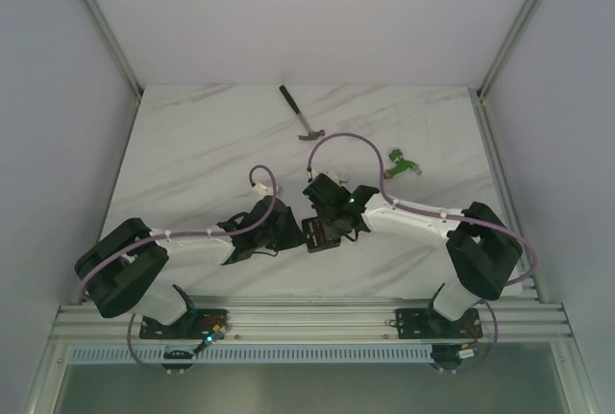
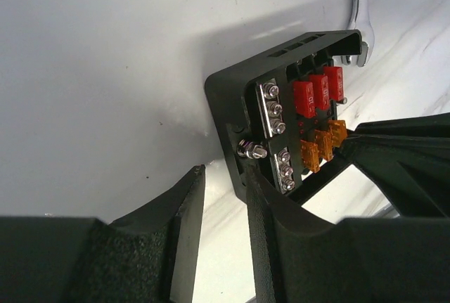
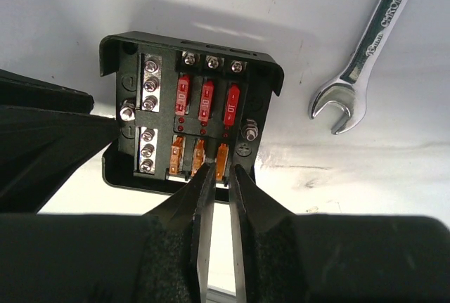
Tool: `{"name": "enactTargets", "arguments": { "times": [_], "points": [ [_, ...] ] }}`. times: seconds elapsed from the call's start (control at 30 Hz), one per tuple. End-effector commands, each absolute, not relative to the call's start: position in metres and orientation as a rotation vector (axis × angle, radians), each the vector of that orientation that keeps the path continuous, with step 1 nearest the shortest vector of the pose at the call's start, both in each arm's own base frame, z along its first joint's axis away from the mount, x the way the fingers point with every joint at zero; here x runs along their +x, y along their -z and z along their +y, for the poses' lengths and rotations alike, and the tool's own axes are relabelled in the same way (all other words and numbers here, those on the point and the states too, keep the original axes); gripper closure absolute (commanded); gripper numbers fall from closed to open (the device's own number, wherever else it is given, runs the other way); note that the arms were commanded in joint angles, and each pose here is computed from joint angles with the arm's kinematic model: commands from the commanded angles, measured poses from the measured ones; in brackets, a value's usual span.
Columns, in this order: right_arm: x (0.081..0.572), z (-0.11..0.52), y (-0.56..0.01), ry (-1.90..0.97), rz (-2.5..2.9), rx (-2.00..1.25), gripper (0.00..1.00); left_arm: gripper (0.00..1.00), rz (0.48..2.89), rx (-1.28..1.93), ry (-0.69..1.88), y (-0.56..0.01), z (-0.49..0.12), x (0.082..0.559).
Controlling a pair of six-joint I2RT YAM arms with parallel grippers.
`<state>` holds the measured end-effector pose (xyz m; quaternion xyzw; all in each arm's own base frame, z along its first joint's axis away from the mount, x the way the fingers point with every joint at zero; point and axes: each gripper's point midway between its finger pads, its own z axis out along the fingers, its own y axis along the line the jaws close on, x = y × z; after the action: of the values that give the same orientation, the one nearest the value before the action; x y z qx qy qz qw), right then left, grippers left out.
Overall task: Snap on the fuse box
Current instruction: Install the fuse at the fuse box base.
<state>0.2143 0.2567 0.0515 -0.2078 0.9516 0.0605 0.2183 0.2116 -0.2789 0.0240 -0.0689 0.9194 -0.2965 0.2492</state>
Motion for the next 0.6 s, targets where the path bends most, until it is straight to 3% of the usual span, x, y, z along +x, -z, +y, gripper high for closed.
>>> {"name": "enactTargets", "arguments": {
  "times": [0.0,0.57],
  "points": [
    [0.219,0.263,-0.061,-0.207,2.628,-0.538,0.81,0.61,2.507,-0.196,0.831,-0.026,-0.285,0.212],
    [0.172,0.223,-0.014,-0.07,2.859,-0.616,0.99,0.66,2.528,-0.245,0.812,-0.019,-0.282,0.211]
  ]
}}
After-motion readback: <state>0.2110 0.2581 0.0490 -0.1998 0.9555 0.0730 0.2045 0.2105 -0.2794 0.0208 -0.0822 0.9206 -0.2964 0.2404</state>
